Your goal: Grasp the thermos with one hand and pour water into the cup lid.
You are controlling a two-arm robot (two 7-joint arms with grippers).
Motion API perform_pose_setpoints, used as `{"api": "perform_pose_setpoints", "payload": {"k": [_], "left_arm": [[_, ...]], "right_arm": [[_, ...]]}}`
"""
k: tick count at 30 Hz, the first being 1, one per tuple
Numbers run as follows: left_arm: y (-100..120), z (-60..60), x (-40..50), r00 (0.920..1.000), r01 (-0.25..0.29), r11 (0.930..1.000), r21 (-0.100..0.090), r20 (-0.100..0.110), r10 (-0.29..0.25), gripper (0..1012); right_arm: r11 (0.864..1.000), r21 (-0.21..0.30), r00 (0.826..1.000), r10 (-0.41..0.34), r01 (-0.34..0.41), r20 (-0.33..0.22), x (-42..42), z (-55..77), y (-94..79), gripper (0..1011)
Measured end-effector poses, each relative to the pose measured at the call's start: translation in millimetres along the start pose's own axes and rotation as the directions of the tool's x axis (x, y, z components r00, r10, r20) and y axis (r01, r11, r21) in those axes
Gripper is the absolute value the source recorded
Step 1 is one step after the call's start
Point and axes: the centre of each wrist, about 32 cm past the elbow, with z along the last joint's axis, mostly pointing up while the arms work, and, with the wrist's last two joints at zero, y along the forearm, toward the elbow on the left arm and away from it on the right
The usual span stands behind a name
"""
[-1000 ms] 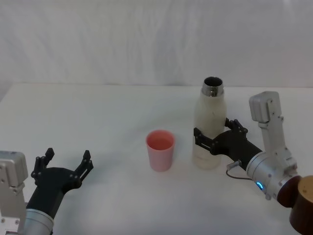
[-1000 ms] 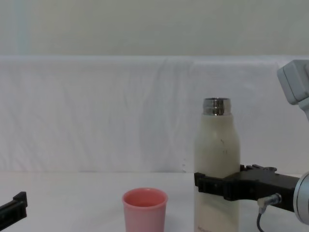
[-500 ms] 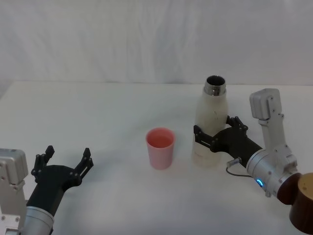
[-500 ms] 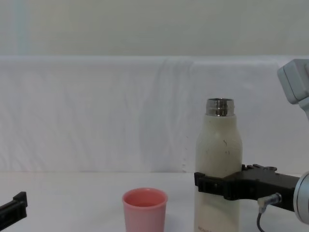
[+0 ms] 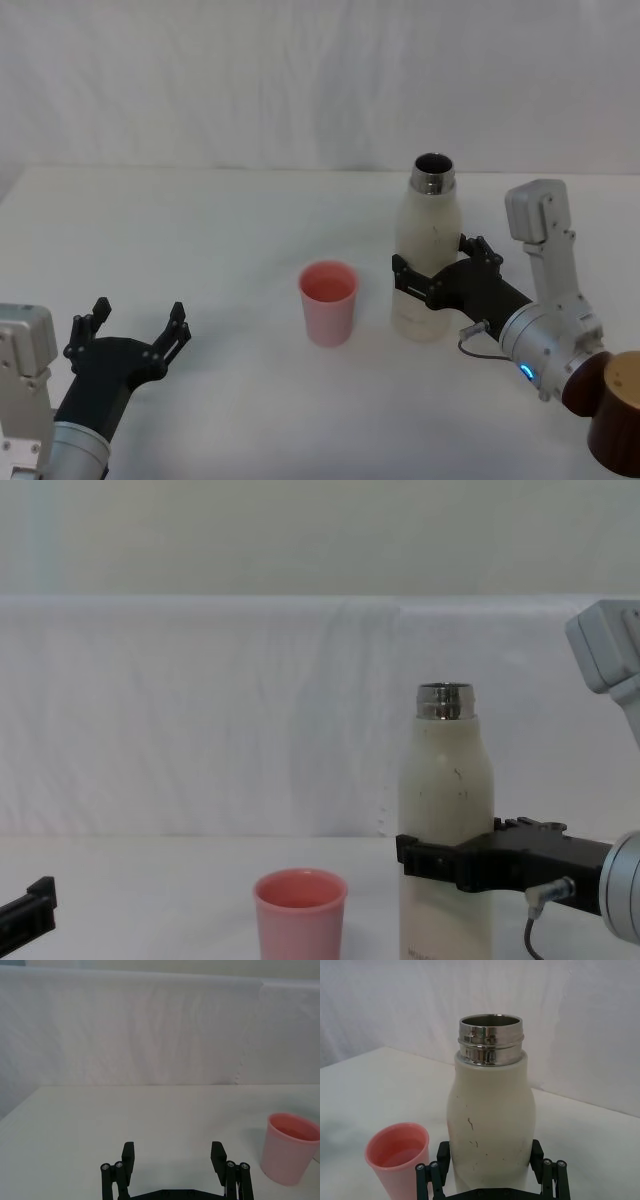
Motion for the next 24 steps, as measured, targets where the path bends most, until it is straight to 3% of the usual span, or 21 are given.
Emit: {"api": "perform_pose_setpoints", "payload": {"k": [24], "left_arm": [[0, 0.0, 0.0, 1.0, 0.0, 1.0, 0.0, 0.0, 0.0, 1001]], "right_arm": [[1.0, 0.005, 1.0, -0.005, 0.005, -0.007, 5.6, -3.5, -17.2, 1003]]}}
